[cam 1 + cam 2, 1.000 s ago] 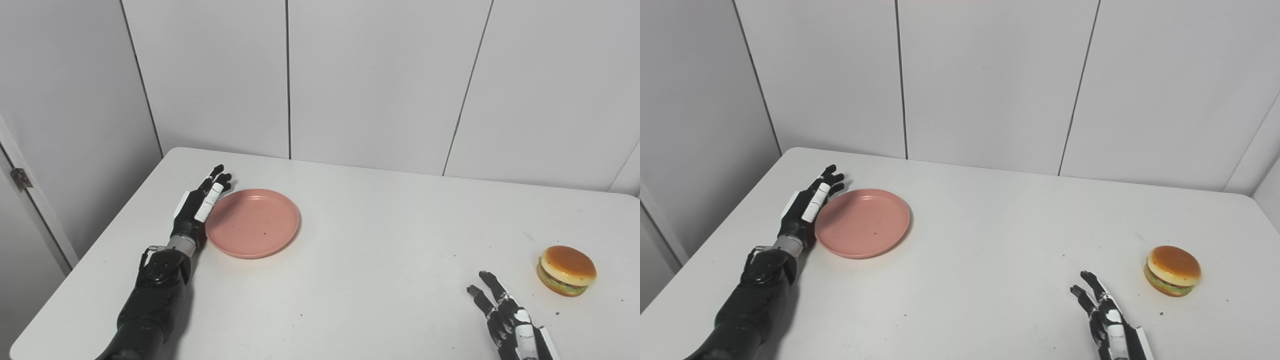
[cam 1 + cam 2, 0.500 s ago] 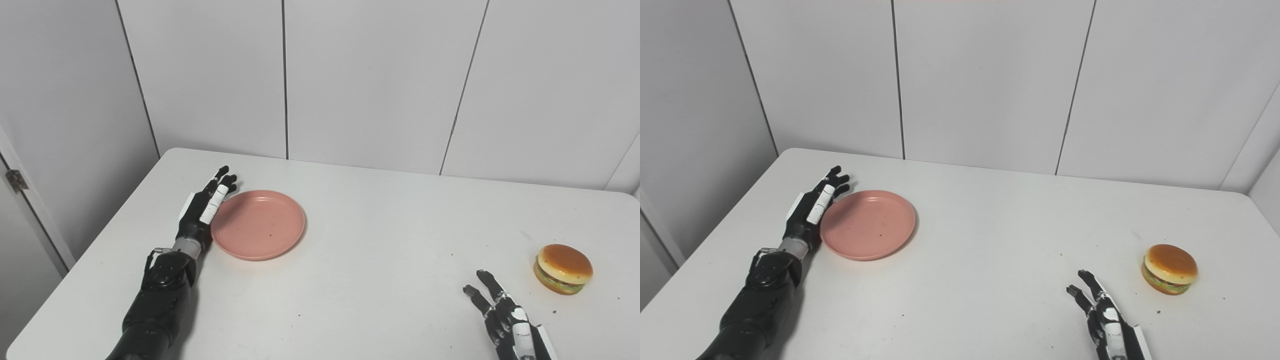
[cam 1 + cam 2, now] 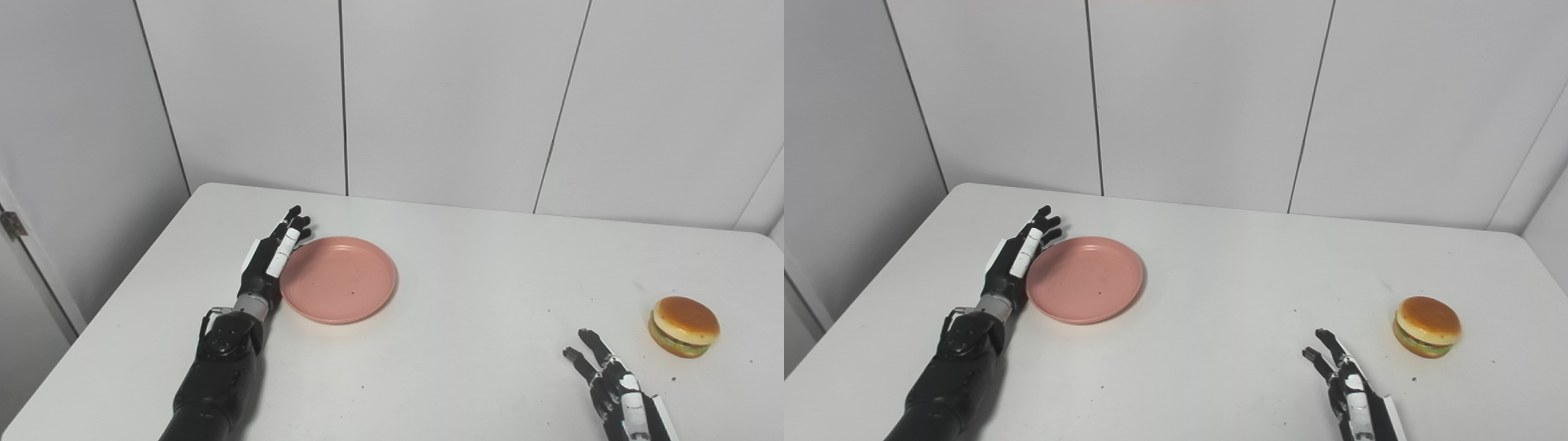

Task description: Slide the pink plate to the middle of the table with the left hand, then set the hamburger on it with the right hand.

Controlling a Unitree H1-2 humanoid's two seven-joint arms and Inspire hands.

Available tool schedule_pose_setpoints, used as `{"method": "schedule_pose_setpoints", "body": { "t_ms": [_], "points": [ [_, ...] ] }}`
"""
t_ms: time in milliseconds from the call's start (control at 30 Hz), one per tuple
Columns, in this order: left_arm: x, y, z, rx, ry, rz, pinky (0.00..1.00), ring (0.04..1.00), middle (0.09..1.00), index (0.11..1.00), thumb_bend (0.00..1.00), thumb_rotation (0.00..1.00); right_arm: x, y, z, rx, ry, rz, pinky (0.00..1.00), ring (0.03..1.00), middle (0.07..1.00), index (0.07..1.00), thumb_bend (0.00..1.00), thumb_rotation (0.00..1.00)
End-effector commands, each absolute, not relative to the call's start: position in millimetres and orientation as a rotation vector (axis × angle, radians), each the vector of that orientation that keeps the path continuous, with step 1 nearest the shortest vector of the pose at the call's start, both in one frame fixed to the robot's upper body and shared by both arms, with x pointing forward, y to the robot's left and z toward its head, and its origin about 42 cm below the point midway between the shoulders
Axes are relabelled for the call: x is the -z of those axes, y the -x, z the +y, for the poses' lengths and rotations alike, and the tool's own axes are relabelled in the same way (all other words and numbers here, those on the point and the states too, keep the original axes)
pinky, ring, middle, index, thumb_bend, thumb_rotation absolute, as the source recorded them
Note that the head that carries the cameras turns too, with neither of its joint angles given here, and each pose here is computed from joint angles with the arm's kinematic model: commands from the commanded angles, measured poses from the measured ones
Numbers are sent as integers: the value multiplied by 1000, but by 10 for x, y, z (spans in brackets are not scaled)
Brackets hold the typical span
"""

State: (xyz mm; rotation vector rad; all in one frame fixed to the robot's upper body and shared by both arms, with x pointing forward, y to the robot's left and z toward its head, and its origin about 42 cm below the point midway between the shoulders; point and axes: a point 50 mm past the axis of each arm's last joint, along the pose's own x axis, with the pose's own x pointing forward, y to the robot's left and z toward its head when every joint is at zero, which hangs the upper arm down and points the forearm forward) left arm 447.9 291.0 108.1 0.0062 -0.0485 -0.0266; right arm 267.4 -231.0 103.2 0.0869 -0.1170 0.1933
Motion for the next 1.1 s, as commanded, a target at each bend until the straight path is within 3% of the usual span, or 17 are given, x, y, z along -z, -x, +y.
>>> {"method": "schedule_pose_setpoints", "body": {
  "t_ms": [0,367,600,1067],
  "points": [
    [-1065,-4476,2691,65,-3,-43,824,908,917,930,962,857,-890,-2686,-2155,-221,-111,-16,961,855,941,859,827,1000],
    [-1145,-4422,2493,75,-28,-37,851,922,939,943,943,871,-899,-2702,-2062,-224,-107,-11,943,846,920,850,850,990],
    [-1169,-4377,2386,56,25,-20,882,921,928,948,848,850,-924,-2713,-1976,-227,-100,-2,937,845,937,874,882,977],
    [-1149,-4247,2103,45,99,31,940,965,956,991,865,861,-951,-2747,-1799,-230,-100,11,951,835,925,871,921,973]
  ]
}}
